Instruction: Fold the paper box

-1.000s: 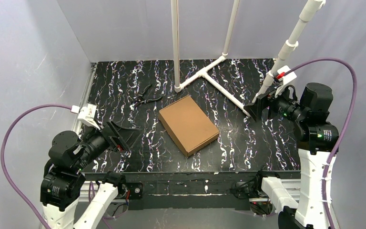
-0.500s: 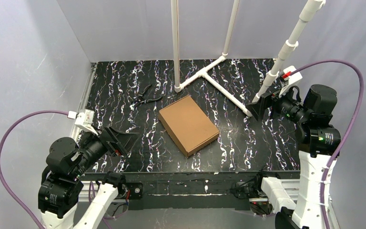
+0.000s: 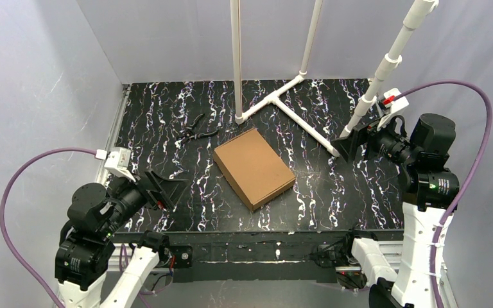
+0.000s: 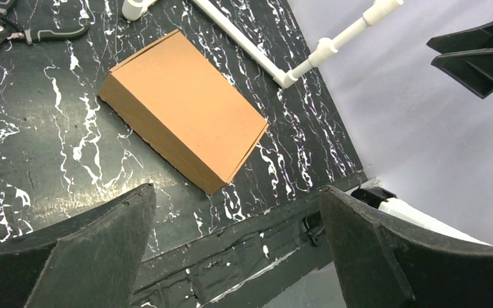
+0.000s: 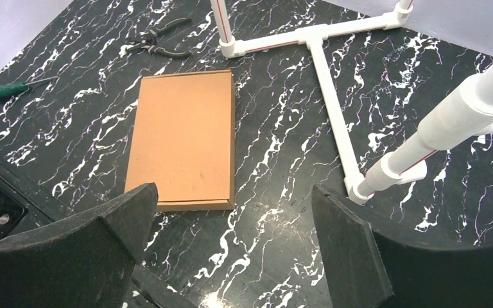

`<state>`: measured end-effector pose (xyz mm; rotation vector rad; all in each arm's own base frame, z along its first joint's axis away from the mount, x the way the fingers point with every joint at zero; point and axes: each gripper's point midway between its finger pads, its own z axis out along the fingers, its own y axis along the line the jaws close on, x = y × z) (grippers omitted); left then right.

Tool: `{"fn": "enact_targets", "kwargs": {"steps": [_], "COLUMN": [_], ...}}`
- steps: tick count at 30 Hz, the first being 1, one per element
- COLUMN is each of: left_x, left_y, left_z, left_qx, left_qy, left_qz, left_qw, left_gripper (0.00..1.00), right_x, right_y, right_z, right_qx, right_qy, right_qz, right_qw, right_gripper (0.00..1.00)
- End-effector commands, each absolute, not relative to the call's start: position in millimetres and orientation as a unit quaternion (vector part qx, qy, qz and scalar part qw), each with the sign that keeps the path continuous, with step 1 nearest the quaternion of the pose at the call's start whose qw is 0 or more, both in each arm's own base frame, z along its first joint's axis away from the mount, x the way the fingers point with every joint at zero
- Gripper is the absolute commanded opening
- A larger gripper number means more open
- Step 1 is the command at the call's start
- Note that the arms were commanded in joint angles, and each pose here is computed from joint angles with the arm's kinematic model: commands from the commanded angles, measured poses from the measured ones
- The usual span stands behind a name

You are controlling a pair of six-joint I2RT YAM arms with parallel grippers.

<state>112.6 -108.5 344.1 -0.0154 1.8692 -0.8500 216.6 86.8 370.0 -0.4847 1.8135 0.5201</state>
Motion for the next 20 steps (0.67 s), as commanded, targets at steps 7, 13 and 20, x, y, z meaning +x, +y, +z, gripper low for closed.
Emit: {"fn": "enact_targets", "kwargs": {"steps": [7, 13, 20], "left_x": [113.0, 110.8, 108.4], "left_y": [-104.8, -104.3, -103.4], "left_z": [327.6, 329.6, 328.6], "left_qx": [-0.012, -0.012, -0.010], "left_qy": [0.786, 0.784, 0.787], "left_qz": [-0.342, -0.343, -0.341], "left_qw": [0.515, 0.517, 0.515], "left_gripper": [0.98, 0.98, 0.98], "right_x": [216.0, 216.2, 214.0], "right_y": [90.5, 89.1, 87.9], "right_z": [390.3, 390.7, 389.2], "right_qx": [-0.222, -0.220, -0.225], "right_qy": [0.743, 0.743, 0.742], "right_qz": [0.224, 0.220, 0.219], "right_qw": [0.590, 0.592, 0.592], "right_gripper": [0.98, 0.98, 0.98]}}
